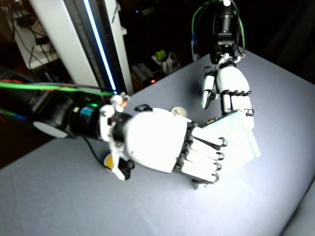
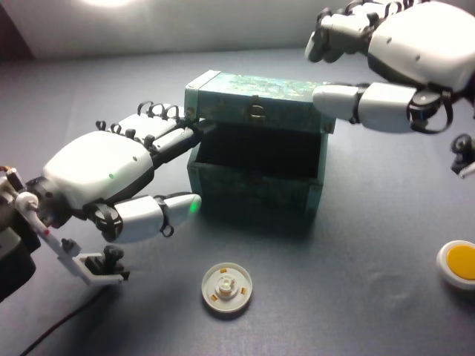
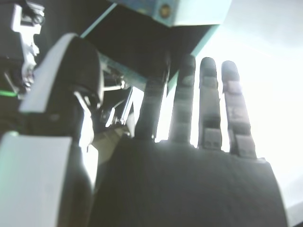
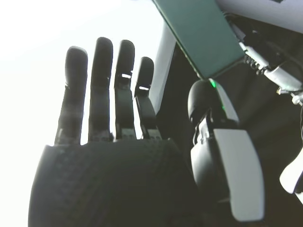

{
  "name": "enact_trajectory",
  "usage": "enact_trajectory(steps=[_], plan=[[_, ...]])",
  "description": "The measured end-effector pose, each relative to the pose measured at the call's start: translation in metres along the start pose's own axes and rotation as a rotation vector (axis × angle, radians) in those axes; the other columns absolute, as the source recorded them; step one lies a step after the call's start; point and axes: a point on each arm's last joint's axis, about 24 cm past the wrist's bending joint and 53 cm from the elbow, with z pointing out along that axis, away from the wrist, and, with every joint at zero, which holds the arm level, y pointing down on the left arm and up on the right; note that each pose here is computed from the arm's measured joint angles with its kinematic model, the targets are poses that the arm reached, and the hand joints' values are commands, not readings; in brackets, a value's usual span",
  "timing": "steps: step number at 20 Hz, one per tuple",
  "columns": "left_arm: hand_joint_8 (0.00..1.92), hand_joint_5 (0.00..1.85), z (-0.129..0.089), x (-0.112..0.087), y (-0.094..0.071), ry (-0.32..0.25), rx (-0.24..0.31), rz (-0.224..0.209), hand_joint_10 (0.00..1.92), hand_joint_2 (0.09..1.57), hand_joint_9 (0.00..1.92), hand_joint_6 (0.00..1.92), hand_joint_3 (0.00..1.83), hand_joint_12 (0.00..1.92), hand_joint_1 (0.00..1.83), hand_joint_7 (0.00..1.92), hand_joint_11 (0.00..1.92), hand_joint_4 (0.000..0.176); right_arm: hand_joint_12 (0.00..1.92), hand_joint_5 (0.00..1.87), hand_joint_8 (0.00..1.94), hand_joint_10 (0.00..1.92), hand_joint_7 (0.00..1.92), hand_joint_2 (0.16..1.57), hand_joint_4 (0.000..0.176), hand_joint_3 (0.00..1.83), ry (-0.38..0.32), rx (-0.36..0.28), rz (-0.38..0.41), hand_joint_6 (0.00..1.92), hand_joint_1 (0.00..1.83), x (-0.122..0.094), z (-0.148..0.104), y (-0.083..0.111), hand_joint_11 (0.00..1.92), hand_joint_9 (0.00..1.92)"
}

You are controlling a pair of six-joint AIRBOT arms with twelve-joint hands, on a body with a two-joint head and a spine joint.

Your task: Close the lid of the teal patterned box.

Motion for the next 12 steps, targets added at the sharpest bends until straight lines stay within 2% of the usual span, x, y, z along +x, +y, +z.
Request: enact_trajectory(steps=[1,2,3,4,5,6,7,8,9,10,11,12], plan=[[0.00,0.06,-0.002,0.001,0.000,0.005,0.004,0.003,0.00,1.41,0.00,0.00,0.00,0.22,0.21,0.00,0.00,0.051,1.76,0.25,0.30,1.00,0.40,1.32,0.000,0.00,0.006,-0.002,0.011,0.71,0.15,0.003,-0.003,0.000,0.00,0.12],[0.00,0.08,-0.005,0.003,0.001,0.005,-0.002,-0.010,0.00,1.38,0.00,0.01,0.00,0.24,0.11,0.01,0.00,0.045,1.83,0.22,0.29,1.10,0.39,1.34,0.000,0.00,0.005,-0.006,0.016,0.71,0.15,0.004,-0.006,0.000,0.00,0.07],[0.01,0.13,-0.008,0.004,0.002,0.009,-0.002,-0.008,0.01,1.38,0.02,0.02,0.00,0.30,0.05,0.09,0.00,0.054,1.88,0.15,0.36,1.18,0.31,1.35,0.000,0.00,0.001,-0.010,0.023,0.82,0.15,0.003,-0.008,0.001,0.00,0.01],[0.02,0.21,-0.012,0.004,0.001,0.009,-0.004,-0.014,0.03,1.39,0.08,0.04,0.00,0.46,0.05,0.18,0.00,0.051,1.91,0.12,0.50,1.25,0.27,1.36,0.000,0.00,-0.006,-0.010,0.025,0.89,0.15,0.001,-0.013,-0.001,0.00,0.00],[0.02,0.33,-0.014,0.003,-0.001,0.008,0.001,-0.011,0.07,1.38,0.22,0.06,0.00,0.94,0.10,0.29,0.00,0.030,1.92,0.15,0.72,1.36,0.30,1.38,0.000,0.00,-0.012,-0.012,0.026,0.92,0.14,-0.001,-0.016,-0.001,0.05,0.11],[0.02,0.33,-0.017,0.000,-0.004,0.003,0.011,-0.007,0.07,1.38,0.22,0.06,0.00,0.94,0.10,0.29,0.00,0.030,1.92,0.15,0.72,1.36,0.30,1.38,0.000,0.00,-0.019,-0.011,0.028,0.92,0.14,-0.004,-0.018,-0.002,0.05,0.11],[0.06,0.55,-0.020,-0.004,-0.009,-0.009,0.028,-0.005,0.31,1.41,0.53,0.14,0.00,1.59,0.18,0.62,0.05,0.000,1.92,0.15,0.81,1.42,0.29,1.37,0.000,0.00,-0.033,-0.016,0.026,0.83,0.14,-0.009,-0.022,-0.001,0.05,0.12],[0.06,0.55,-0.022,-0.008,-0.013,-0.020,0.040,-0.003,0.31,1.41,0.53,0.14,0.00,1.59,0.18,0.62,0.05,0.000,1.92,0.15,0.81,1.42,0.29,1.37,0.000,0.00,-0.045,-0.023,0.027,0.83,0.14,-0.012,-0.025,0.001,0.05,0.12],[0.11,0.67,-0.023,-0.011,-0.016,-0.028,0.053,0.003,0.57,1.42,0.65,0.26,0.00,1.65,0.18,0.82,0.21,0.000,1.92,0.08,0.68,1.30,0.30,1.37,0.000,0.00,-0.056,-0.029,0.025,0.76,0.09,-0.015,-0.027,0.003,0.02,0.14],[0.31,0.70,-0.026,-0.015,-0.019,-0.039,0.063,0.006,1.02,1.41,0.72,0.60,0.00,1.73,0.23,0.98,0.44,0.000,1.92,0.10,0.58,1.37,0.38,1.37,0.000,0.00,-0.063,-0.036,0.025,0.50,0.11,-0.016,-0.031,0.005,0.14,0.29],[0.55,0.69,-0.027,-0.016,-0.022,-0.043,0.071,0.007,1.20,1.43,0.75,0.73,0.00,1.79,0.23,0.95,0.53,0.000,1.92,0.16,0.67,1.44,0.38,1.37,0.000,0.00,-0.067,-0.039,0.024,0.50,0.10,-0.017,-0.034,0.005,0.19,0.33],[0.78,0.70,-0.027,-0.018,-0.024,-0.049,0.081,0.011,1.31,1.45,0.80,0.78,0.00,1.82,0.24,0.93,0.62,0.000,1.92,0.15,0.73,1.45,0.36,1.38,0.000,0.00,-0.077,-0.044,0.024,0.43,0.08,-0.020,-0.037,0.007,0.20,0.33]])
